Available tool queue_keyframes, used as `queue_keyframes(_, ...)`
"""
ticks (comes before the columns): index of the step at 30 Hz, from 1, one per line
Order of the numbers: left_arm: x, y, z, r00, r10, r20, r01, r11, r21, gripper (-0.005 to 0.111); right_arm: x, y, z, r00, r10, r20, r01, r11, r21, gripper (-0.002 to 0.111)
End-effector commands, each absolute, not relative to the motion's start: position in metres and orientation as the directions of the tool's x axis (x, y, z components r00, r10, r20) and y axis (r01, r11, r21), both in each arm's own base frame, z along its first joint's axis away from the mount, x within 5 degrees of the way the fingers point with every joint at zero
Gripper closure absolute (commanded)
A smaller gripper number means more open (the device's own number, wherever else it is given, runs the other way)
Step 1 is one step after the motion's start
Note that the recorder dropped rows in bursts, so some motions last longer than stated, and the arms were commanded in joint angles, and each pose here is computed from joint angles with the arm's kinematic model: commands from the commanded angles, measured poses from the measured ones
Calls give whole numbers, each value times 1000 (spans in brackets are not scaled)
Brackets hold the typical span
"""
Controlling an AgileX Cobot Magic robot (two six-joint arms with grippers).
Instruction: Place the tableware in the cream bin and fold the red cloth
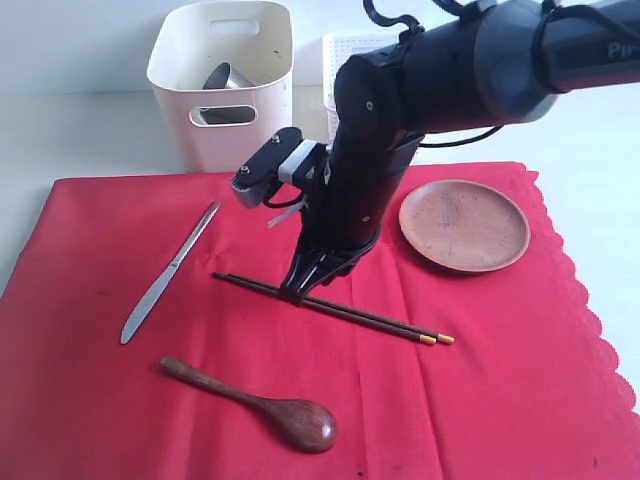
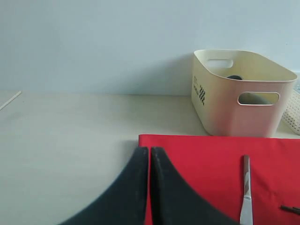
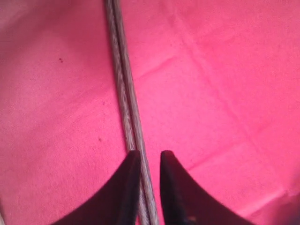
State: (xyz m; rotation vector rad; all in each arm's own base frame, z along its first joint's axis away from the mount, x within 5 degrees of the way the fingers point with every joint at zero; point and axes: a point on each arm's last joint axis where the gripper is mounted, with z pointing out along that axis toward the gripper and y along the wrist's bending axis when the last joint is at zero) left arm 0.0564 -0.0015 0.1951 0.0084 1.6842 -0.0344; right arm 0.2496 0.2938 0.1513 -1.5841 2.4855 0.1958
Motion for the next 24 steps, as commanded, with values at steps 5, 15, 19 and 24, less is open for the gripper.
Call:
queue_keyframes(5, 56, -1, 196, -106, -22, -994, 24, 999, -25, 103, 250, 297, 120, -415, -890, -187, -909, 414, 44, 57)
queue_keyframes(15, 56, -1, 196, -106, -22, -994, 24, 999, -25, 103, 244, 296, 102, -347, -931, -118, -936, 335, 106, 89)
queue_keyframes(19, 56, -1, 196, -106, -22, -994, 24, 999, -25, 103, 238, 299, 103, -276, -952, -137, -953, 252, 169, 108)
queue_keyframes(24, 56, -1, 196, -106, -22, -994, 24, 999, -25, 103, 235, 300, 104, -221, -964, -151, -964, 192, 186, 108)
